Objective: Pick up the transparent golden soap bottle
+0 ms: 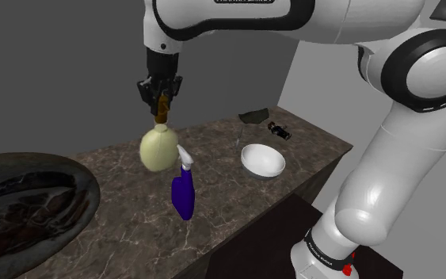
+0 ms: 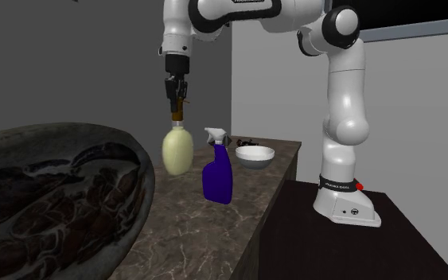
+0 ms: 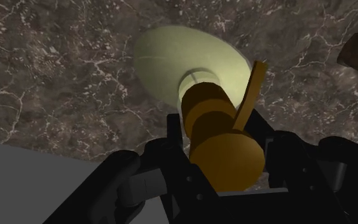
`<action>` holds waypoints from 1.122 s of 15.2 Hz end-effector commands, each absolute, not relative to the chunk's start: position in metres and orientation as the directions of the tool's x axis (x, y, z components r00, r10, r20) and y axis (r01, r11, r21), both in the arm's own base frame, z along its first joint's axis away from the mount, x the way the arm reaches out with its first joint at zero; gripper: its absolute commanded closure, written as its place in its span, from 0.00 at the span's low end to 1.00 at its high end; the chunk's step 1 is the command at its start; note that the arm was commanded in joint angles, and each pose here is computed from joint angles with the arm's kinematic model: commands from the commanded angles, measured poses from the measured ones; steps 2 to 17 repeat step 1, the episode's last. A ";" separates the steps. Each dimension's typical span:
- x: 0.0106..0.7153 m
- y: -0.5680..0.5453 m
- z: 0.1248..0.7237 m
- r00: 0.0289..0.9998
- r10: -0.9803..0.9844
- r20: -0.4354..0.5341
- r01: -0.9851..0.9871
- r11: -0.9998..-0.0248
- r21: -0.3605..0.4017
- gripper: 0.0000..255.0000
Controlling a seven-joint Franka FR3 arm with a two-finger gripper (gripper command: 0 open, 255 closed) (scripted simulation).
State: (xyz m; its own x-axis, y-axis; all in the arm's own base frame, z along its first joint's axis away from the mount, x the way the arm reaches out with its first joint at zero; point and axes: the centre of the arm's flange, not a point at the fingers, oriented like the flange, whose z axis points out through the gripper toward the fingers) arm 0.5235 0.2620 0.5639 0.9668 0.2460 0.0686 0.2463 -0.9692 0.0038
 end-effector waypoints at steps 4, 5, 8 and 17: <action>0.523 0.262 0.567 0.967 0.246 0.069 0.246 -0.969 0.004 1.00; 0.523 0.262 0.567 0.967 0.246 0.069 0.246 -0.969 0.004 1.00; 0.523 0.262 0.567 0.967 0.246 0.069 0.246 -0.969 0.004 1.00; 0.523 0.262 0.567 0.967 0.246 0.069 0.246 -0.969 0.004 1.00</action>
